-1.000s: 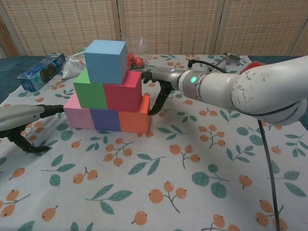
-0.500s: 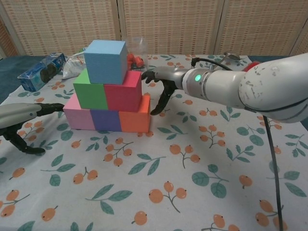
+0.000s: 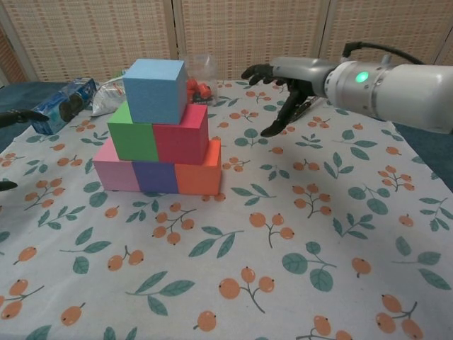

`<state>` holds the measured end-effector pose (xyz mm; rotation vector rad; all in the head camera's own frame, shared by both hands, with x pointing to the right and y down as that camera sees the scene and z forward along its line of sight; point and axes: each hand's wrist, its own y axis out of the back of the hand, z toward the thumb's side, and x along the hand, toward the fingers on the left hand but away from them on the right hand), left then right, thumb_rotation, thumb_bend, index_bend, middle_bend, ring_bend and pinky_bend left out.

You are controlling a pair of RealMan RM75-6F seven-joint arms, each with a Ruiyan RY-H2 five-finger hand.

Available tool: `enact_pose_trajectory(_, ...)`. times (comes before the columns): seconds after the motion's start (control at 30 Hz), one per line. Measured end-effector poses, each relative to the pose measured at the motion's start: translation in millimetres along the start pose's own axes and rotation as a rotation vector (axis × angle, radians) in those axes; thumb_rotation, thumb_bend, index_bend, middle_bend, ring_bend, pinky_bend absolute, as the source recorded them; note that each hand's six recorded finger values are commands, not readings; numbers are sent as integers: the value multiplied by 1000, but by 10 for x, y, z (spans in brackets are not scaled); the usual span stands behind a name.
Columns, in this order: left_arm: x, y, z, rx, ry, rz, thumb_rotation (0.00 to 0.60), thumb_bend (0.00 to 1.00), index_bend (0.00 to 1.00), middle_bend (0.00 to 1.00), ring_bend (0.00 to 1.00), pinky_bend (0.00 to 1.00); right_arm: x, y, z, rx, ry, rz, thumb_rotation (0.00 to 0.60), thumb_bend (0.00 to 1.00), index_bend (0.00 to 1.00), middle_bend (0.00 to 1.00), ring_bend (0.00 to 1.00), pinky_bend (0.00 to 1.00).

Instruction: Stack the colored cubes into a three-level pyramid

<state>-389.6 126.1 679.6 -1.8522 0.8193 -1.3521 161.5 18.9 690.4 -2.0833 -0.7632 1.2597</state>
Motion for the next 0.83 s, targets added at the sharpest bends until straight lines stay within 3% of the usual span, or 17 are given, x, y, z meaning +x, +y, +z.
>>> enact_pose_trajectory(0.17,-352,285,-353,-7,119,120,600,338,57,0,0,57,635,347,-662,12,-78,-137,600,152,0,50,0,0)
enact_pose_trajectory(0.37,-763,462,-620,39,231,224,600,353,59,0,0,59,1469,478,-1266,10,-142,-269,600,178,0,31,0,0)
enact_pose_trajectory(0.57,-1000,450,-674,68,271,227,600,348,46,0,0,55,2175,384,-1563,-6,-166,-325,600,180,0,14,0,0)
enact_pose_trajectory(0.83,-1426,332,-572,98,306,213,600,346,37,0,0,51,3034,144,-1715,-50,-242,-367,600,180,0,14,0,0)
